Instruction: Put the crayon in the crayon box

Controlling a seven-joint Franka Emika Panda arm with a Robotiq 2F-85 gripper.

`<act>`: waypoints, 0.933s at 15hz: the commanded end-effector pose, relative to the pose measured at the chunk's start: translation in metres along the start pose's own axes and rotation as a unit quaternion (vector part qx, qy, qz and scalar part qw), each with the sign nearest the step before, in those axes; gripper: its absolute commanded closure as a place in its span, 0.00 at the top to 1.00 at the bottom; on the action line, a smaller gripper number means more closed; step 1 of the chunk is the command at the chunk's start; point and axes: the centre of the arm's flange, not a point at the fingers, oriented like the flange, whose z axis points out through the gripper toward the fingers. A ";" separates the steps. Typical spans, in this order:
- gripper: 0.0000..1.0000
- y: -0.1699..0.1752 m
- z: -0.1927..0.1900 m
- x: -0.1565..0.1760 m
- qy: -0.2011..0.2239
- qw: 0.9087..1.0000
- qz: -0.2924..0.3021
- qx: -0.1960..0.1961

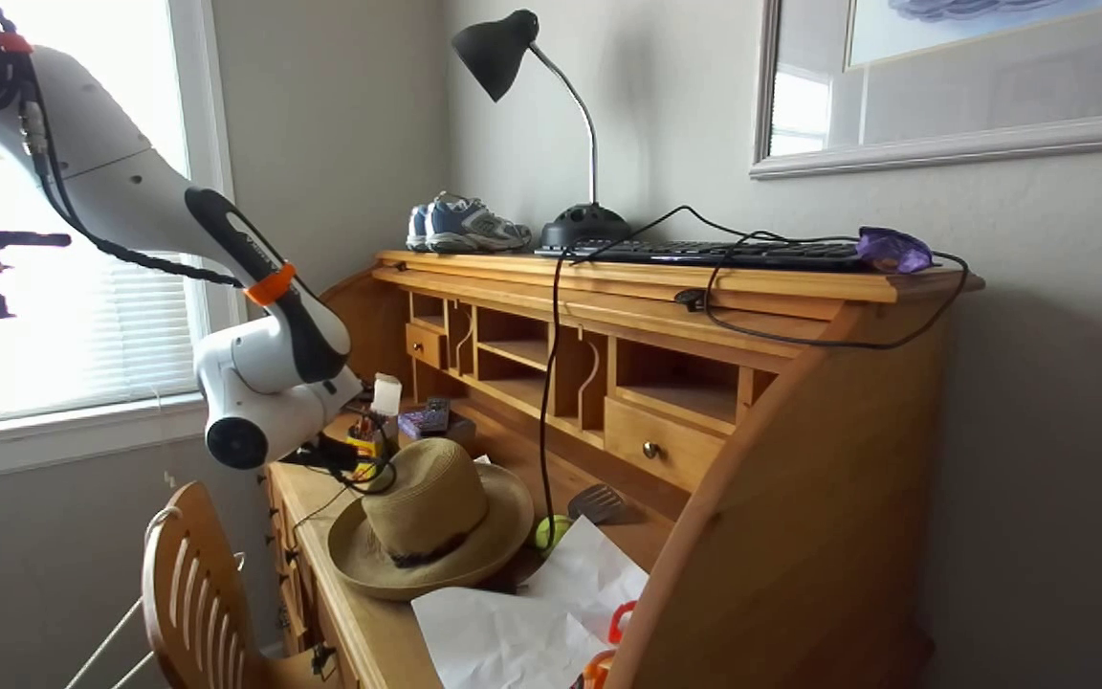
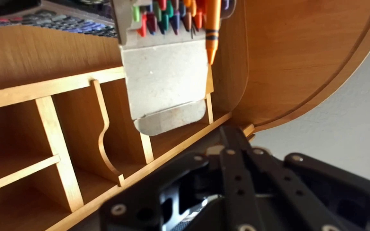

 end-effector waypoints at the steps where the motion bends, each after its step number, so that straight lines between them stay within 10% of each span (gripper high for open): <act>1: 0.00 0.004 0.012 -0.007 -0.025 0.999 0.004 -0.020; 14: 0.00 0.016 0.039 -0.017 -0.079 0.996 0.002 -0.038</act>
